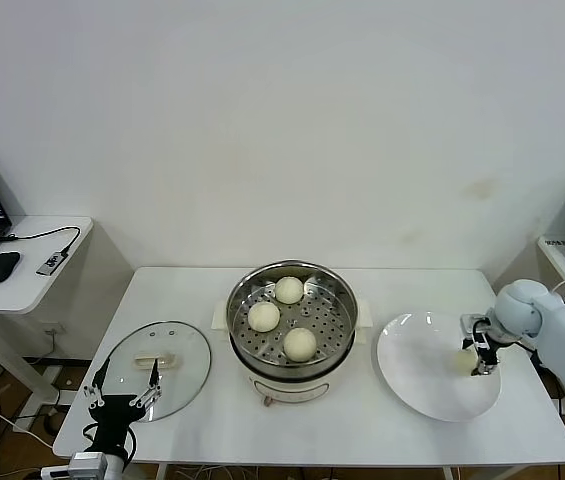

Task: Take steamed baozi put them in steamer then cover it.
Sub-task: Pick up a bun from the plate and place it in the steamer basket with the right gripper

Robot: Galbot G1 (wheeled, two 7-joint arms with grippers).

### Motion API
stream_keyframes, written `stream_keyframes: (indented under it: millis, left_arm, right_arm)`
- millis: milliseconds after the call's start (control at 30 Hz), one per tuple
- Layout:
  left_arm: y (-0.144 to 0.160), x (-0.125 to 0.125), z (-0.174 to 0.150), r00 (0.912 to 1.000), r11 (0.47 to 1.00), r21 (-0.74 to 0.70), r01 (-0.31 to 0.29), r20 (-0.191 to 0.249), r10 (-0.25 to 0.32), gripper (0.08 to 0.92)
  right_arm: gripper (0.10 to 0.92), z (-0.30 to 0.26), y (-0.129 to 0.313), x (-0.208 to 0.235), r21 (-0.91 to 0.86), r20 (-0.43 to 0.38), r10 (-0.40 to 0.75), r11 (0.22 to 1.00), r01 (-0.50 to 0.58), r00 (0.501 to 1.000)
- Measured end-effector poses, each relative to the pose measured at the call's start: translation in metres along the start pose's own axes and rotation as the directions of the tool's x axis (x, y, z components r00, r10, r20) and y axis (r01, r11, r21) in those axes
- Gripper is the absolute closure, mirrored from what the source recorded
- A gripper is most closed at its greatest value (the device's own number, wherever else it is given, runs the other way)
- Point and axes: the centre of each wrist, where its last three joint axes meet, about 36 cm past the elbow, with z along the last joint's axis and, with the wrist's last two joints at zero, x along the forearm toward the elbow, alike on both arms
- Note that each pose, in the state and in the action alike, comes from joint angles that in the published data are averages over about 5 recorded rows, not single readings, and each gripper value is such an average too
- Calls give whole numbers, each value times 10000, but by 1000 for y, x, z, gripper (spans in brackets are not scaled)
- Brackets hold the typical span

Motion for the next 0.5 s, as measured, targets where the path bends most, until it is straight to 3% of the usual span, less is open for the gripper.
stream_keyframes:
  millis: [267,500]
  left_arm:
    - [-1,-2,-3,9999,10000,-17,-75,82,75,177]
    - [-3,-4,-6,9998,9999,13,-151,165,150,177]
  right_arm:
    - [462,0,-7,28,-50,184,110,9999,-109,9998]
    - [456,-20,-32,87,55,752,747,9971,-753,9944]
